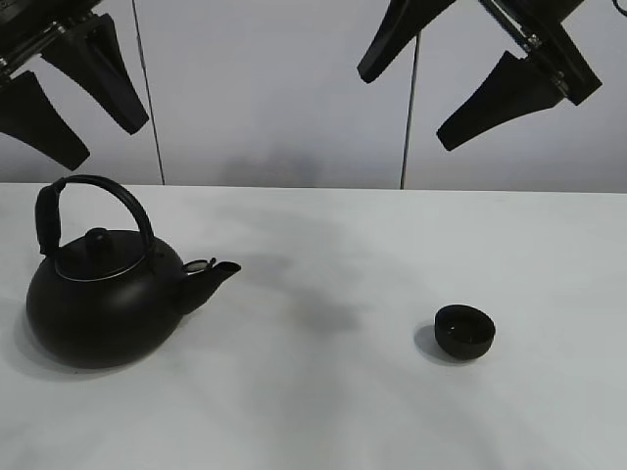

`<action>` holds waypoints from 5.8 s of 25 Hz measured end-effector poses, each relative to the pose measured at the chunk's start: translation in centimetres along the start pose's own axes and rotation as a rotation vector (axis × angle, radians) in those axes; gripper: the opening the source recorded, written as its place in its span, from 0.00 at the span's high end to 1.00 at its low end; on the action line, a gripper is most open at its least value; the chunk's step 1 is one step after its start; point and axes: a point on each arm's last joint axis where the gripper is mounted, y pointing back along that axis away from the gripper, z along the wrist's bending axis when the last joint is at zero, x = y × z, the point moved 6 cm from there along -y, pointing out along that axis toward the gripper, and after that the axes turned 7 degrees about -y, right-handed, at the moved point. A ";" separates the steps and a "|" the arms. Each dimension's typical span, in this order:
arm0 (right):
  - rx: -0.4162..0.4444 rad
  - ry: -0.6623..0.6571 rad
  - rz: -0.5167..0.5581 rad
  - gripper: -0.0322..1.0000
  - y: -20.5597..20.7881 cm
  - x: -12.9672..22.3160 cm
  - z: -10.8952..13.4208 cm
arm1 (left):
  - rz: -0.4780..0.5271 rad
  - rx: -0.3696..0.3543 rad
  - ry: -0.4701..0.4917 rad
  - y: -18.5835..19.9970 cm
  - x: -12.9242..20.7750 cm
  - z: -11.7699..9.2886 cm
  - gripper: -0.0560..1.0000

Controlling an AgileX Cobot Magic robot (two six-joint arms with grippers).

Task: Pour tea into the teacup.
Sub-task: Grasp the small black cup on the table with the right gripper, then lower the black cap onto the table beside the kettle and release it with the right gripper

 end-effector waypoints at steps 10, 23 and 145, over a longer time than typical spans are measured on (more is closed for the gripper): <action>0.007 0.003 0.003 0.45 0.0 0.1 -0.1 | -0.004 -0.003 -0.001 0.0 -0.1 0.0 0.50; 0.320 0.032 0.055 0.45 1.5 0.5 -5.8 | -0.006 -0.004 -0.001 0.0 -0.1 0.1 0.50; 0.508 0.220 0.248 0.59 -21.5 -0.6 -4.1 | -0.121 -0.051 -0.004 0.1 -1.8 0.8 0.50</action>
